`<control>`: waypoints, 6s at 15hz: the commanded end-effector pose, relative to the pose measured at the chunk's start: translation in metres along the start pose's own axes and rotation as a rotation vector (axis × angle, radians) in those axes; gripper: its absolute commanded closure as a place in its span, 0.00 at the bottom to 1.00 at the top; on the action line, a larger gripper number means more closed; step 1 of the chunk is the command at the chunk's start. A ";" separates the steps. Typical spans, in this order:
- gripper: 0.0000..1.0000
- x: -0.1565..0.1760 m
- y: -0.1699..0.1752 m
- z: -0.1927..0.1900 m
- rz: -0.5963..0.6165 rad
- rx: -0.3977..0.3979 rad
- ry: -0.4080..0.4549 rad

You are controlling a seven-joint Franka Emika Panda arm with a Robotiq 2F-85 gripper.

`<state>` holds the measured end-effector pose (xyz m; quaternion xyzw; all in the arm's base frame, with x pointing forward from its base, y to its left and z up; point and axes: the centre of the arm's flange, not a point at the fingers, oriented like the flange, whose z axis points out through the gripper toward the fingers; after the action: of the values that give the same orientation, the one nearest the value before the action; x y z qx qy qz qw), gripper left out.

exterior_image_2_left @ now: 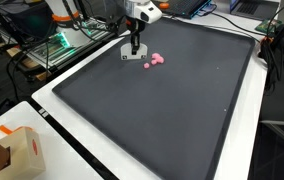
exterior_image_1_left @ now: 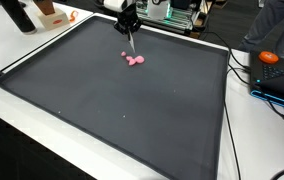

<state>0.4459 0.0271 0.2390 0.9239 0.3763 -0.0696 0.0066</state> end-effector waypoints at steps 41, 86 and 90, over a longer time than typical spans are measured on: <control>0.99 0.147 -0.084 -0.133 0.446 -0.262 0.004; 0.99 0.212 0.001 -0.090 0.863 0.005 -0.230; 0.99 0.187 0.029 -0.094 0.927 0.088 -0.202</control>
<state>0.6134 0.1690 0.3007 0.9829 -0.0606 -0.1593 0.0693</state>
